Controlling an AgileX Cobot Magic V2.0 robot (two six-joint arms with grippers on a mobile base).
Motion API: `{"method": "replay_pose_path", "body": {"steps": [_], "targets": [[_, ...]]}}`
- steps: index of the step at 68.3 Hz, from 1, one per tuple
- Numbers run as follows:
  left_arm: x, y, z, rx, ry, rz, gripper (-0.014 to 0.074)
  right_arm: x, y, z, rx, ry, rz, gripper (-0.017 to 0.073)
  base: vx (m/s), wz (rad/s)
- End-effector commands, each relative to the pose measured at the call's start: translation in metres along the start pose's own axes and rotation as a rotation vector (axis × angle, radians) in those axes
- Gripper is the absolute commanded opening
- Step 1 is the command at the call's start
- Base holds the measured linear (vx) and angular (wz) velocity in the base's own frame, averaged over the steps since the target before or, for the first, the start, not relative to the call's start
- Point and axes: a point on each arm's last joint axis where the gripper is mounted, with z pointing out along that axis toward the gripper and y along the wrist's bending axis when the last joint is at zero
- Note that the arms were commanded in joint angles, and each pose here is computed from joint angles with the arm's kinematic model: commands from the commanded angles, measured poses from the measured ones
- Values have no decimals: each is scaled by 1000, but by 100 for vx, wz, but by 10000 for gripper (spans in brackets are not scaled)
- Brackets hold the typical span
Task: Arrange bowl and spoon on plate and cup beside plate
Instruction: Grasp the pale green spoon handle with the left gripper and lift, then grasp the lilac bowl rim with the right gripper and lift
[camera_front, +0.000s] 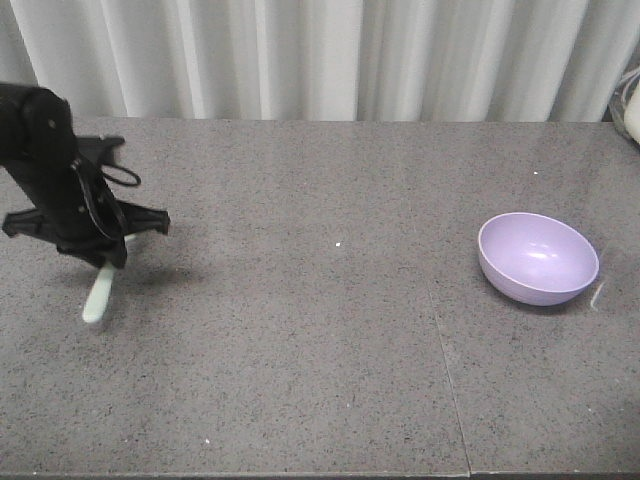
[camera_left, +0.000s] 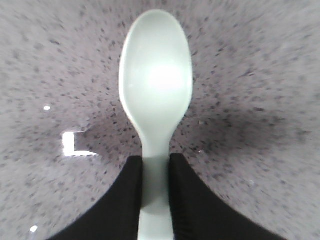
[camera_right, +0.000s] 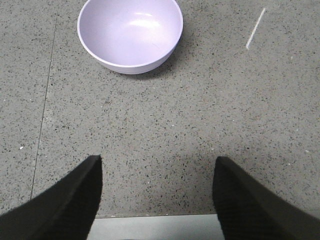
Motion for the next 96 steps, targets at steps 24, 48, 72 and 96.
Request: {"method": "replay_pose_path", "body": {"steps": [24,48,72,96], "targets": [[43,13,-159,62,-372,-1,-6,-11,0,-7,1,-84,-6,472,0,0],[116,33,-204,72,-483,1,-6,-11,0,-7,1,-84,-6,472,0,0],[160,44,-222,97,-581,-5,-6,-16,2,-4,-28,-116,29,472,0,0],[162,45,-224,101,-596,-6,-6,-61,-3,45,51,-61,64,472,0,0]]}}
